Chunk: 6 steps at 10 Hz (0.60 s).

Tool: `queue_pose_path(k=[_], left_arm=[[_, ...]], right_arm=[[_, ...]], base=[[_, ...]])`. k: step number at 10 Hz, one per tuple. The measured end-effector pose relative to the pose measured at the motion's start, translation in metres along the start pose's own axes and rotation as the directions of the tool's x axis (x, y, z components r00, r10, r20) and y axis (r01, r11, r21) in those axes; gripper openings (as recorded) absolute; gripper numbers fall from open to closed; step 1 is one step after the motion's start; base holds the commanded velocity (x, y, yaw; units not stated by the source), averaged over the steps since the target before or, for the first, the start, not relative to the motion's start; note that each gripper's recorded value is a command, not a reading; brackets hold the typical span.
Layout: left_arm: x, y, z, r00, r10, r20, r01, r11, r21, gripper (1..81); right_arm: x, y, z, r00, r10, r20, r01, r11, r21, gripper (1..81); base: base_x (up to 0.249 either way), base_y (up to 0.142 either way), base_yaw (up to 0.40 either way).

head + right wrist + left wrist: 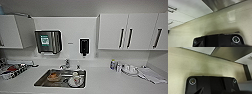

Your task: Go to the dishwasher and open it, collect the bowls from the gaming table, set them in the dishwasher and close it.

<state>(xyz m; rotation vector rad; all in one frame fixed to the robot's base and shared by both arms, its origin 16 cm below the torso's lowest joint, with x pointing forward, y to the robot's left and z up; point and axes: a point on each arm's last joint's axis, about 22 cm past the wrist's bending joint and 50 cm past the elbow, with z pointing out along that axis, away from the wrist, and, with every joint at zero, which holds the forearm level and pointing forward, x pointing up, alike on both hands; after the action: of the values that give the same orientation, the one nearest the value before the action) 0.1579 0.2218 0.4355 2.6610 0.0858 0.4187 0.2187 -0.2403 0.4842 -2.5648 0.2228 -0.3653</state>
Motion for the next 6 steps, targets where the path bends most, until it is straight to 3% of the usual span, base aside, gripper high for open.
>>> queue_pose_path(k=[2,5,6], left_arm=[[0.007,-0.015,0.000,1.0000,0.004,-0.006,-0.004,0.9999,0.010,81.1],[-0.012,0.005,0.026,0.9985,-0.026,0.047,0.027,0.9995,-0.019,81.1],[-0.016,-0.005,0.030,0.9974,-0.033,0.064,0.033,0.9994,-0.004,81.1]], right_arm=[[0.017,0.012,0.000,0.9998,0.007,-0.018,-0.008,0.9999,-0.013,81.1],[0.014,0.032,0.010,0.9990,0.041,0.017,-0.041,0.9986,-0.033,81.1],[0.013,0.031,0.016,0.9979,0.058,0.029,-0.057,0.9981,-0.023,81.1]], base=[[0.000,0.000,0.000],[0.000,0.000,0.000],[0.000,0.000,0.000]])
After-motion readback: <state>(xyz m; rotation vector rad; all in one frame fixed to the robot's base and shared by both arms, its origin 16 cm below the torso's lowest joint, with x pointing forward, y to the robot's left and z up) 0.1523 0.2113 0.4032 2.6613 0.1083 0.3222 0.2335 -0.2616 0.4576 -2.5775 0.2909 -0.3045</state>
